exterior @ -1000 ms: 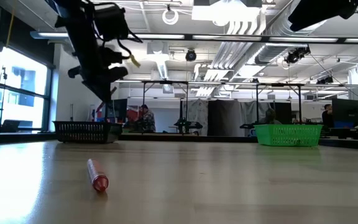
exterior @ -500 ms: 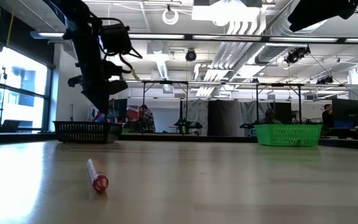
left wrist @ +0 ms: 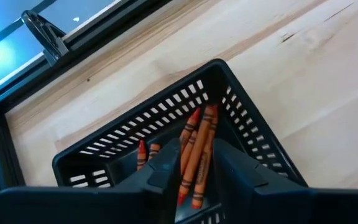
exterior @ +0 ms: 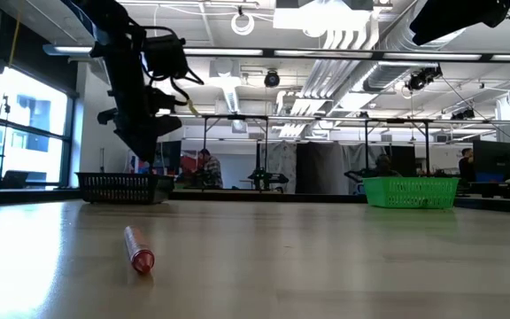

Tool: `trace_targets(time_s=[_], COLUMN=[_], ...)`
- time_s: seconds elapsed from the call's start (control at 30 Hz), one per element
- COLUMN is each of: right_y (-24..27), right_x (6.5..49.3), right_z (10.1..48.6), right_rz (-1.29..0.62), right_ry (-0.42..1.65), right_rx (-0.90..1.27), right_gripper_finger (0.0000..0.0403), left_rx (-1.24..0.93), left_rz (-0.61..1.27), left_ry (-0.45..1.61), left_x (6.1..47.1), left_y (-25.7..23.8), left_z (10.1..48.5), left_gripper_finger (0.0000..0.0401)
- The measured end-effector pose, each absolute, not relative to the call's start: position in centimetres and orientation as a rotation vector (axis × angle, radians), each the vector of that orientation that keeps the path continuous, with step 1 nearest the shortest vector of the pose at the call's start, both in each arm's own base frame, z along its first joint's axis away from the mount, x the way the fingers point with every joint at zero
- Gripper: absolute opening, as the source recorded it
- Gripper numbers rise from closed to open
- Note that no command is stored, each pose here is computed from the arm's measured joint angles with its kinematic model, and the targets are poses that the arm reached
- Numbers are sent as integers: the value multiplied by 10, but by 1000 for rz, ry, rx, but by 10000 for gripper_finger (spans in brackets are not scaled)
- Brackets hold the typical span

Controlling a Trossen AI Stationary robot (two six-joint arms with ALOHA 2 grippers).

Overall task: Sort crayons
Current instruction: Put the orange crayon into the black bin

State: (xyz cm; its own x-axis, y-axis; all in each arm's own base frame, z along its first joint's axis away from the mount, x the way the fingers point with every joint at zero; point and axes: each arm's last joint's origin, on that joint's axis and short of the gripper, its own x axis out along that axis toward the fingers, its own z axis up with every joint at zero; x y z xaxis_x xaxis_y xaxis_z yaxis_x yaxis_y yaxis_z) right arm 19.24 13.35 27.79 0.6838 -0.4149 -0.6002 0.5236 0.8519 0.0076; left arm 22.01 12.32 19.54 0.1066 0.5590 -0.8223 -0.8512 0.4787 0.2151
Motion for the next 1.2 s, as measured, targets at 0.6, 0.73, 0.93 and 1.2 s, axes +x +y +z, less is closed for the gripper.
trace_targets(time_s=[0.6, 0.73, 0.93, 1.2], right_y=[134, 135, 136, 136], right_x=[192, 193, 194, 194], right_z=[277, 278, 278, 278], right_rz=[-518, -513, -508, -507], right_ry=[645, 635, 627, 626], right_rx=[202, 214, 225, 226], right_gripper_finger=[134, 134, 134, 134], left_rx=[-135, -37, 60, 213], left_rz=[198, -62, -270, -405], left_ry=[994, 966, 829, 788], left_x=[267, 266, 260, 273], left_y=[2, -52, -111, -151], left_z=[200, 202, 209, 176], left_gripper_finger=[90, 90, 90, 90])
